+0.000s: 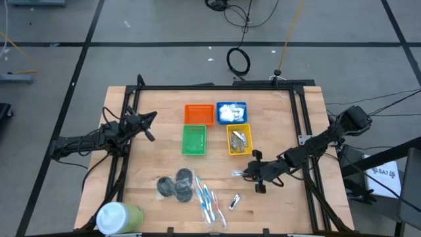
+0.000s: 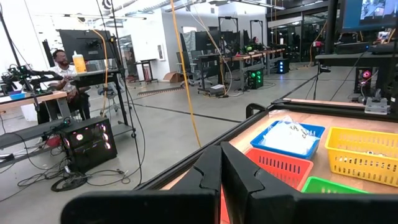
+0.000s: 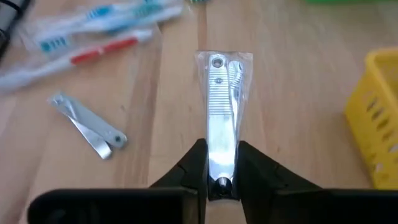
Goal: Pick & Place Travel size toiletries
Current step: Put the silver nail cutter into the yellow bin
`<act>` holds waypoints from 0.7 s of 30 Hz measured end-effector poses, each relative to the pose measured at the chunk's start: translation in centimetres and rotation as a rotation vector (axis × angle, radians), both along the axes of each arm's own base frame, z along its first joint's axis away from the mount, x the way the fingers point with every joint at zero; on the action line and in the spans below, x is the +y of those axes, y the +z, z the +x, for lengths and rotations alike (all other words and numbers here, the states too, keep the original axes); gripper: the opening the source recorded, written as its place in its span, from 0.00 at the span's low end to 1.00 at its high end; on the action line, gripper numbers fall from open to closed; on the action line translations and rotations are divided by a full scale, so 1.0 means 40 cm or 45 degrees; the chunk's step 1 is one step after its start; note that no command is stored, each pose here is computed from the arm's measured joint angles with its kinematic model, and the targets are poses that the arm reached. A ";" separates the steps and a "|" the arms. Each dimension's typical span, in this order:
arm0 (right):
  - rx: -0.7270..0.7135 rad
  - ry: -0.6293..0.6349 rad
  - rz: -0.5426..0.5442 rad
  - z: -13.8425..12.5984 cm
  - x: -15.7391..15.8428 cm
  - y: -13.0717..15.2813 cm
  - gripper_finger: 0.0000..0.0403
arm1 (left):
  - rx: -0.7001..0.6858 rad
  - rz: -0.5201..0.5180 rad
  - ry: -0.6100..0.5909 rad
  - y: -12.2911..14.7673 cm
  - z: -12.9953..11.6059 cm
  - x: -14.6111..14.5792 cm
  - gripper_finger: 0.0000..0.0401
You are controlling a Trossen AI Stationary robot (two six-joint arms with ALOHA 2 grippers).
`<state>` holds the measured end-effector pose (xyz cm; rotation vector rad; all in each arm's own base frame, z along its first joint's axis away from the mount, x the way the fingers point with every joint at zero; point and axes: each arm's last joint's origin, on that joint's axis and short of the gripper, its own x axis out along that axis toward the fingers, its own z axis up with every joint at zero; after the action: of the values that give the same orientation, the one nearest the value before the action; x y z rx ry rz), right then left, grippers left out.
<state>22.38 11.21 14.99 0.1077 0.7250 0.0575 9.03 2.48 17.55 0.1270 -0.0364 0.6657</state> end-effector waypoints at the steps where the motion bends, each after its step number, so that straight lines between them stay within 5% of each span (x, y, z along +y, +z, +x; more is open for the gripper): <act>1: -0.024 0.009 -0.004 0.001 0.000 0.007 0.12 | 0.000 0.000 0.000 0.000 0.000 0.000 0.00; 7: -0.130 -0.055 -0.013 0.009 -0.028 0.044 0.18 | 0.000 0.000 0.000 0.000 0.000 0.000 0.00; 16: -0.214 -0.425 -0.140 0.027 -0.135 0.075 0.13 | 0.000 0.000 0.000 0.000 0.000 0.000 0.00; 21: -0.197 -0.600 -0.140 0.028 -0.190 0.063 0.18 | 0.000 0.000 -0.001 0.000 0.000 0.000 0.00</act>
<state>23.52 3.63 17.51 0.1644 0.5323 -0.4194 9.03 2.48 17.55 0.1271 -0.0364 0.6652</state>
